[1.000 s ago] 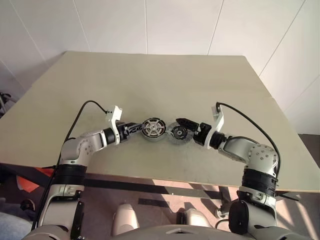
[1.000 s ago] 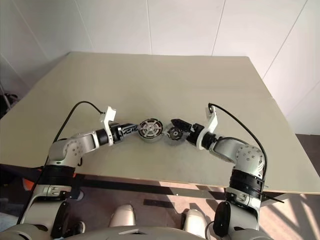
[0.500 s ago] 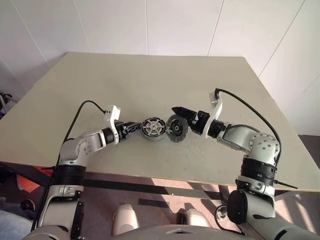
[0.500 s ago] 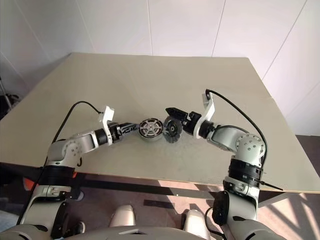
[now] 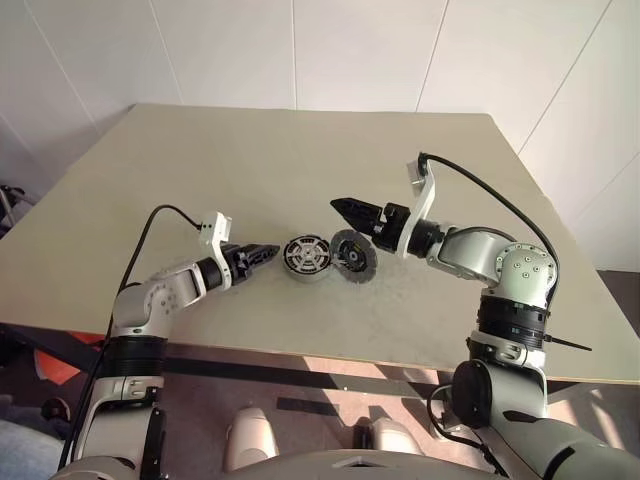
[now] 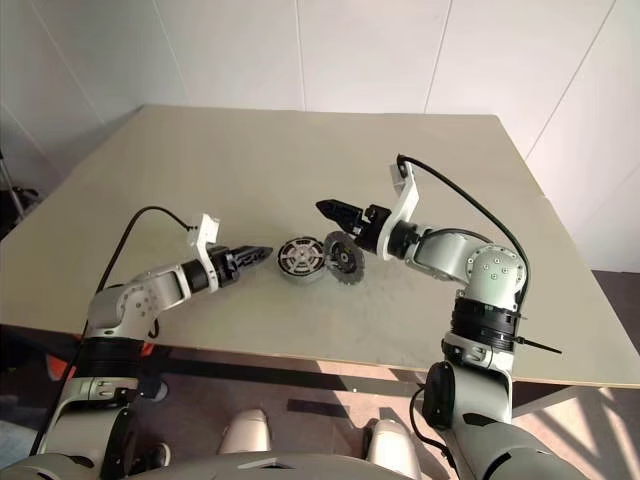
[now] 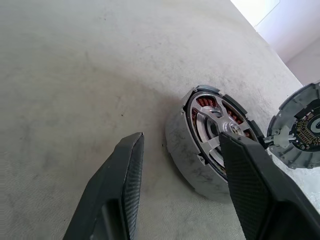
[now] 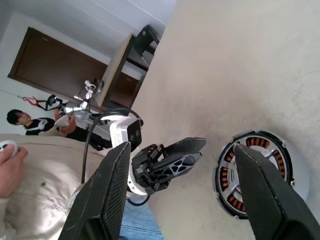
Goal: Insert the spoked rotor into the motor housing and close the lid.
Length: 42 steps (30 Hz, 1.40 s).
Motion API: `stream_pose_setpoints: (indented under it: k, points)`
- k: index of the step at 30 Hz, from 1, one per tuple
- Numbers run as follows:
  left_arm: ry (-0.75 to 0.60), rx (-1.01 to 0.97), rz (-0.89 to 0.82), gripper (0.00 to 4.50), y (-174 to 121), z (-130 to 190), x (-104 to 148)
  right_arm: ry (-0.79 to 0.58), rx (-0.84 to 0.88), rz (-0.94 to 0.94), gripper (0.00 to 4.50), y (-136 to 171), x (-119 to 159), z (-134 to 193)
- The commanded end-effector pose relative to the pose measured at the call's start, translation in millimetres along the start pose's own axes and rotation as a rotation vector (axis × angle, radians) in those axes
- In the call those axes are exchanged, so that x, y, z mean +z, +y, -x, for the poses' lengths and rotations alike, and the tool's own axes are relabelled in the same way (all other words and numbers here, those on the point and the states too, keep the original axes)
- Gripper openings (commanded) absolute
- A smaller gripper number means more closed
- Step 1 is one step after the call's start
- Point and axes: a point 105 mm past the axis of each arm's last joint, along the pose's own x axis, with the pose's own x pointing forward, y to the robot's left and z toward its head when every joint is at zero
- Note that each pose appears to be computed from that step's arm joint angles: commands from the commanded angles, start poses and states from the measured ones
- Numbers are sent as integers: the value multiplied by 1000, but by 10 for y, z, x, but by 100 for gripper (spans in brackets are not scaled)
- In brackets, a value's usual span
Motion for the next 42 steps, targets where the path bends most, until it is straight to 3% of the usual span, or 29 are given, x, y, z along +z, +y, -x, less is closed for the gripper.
stream_pose_setpoints:
  k: [1,9,16,23,30,35,42]
  points:
    - [-62,-18,-34,253,-61,15,167,-14,45,18,366,151,86,-22]
    - [-66,-17,-32,253,-55,-1,166,2,1,17,366,100,28,-57]
    - [-33,-59,-24,253,-129,-99,75,3,-102,12,366,-135,-51,239]
    - [26,-138,-50,253,-235,-295,93,10,-149,-24,366,-225,-418,674]
    - [63,-174,-61,253,-259,-379,80,56,-157,-77,366,-164,-723,911]
    - [79,-189,-60,253,-283,-409,45,84,-219,-173,366,-335,-963,879]
    - [87,-176,-64,253,-256,-350,41,84,-212,-197,366,-387,-993,713]
